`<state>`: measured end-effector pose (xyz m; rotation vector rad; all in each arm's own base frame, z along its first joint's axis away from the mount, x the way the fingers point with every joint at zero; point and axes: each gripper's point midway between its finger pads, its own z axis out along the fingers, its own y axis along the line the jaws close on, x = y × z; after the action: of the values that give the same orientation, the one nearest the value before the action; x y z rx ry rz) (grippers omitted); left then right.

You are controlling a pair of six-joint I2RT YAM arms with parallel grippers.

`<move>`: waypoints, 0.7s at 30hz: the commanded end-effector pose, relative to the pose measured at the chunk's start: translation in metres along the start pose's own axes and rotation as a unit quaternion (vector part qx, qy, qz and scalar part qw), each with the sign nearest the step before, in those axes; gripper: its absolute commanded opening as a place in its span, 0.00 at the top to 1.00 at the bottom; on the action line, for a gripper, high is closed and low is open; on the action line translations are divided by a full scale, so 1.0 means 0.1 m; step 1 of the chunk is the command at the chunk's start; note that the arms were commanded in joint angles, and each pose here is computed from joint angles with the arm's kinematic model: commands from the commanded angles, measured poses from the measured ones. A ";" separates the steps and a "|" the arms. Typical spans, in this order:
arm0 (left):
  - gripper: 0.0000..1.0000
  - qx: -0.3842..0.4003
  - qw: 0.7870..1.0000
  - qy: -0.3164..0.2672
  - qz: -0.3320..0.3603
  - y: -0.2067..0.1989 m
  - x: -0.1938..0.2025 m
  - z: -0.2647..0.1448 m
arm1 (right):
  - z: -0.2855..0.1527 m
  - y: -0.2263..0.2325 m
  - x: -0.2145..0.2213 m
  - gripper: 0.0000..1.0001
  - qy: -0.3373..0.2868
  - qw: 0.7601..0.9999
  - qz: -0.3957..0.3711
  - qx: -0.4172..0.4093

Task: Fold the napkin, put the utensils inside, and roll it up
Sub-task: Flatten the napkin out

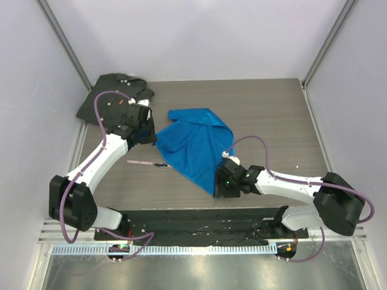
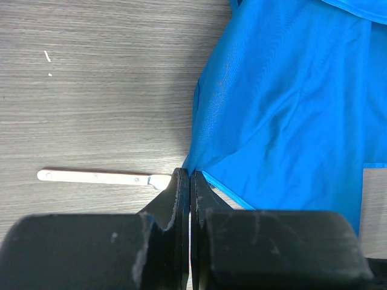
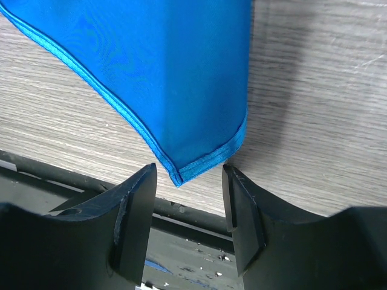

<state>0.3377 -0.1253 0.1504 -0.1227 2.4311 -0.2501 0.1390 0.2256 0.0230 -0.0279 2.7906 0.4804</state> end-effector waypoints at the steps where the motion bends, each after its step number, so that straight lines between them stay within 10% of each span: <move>1: 1.00 0.020 1.000 -0.022 0.000 -0.06 -0.11 -0.12 | 0.02 0.11 -0.07 0.45 -0.018 1.000 0.008 -0.005; 10: 1.00 0.024 0.999 -0.023 -0.003 -0.07 -0.10 -0.14 | 0.10 0.15 -0.03 0.50 -0.013 1.000 0.011 -0.010; 21: 1.00 0.028 0.999 -0.020 -0.003 -0.08 -0.10 -0.13 | 0.14 0.25 -0.17 0.92 -0.028 0.999 -0.007 -0.013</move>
<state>0.3357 -0.1283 0.1563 -0.1142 2.4192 -0.2804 0.1443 0.2448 0.0164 -0.0222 2.7743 0.5173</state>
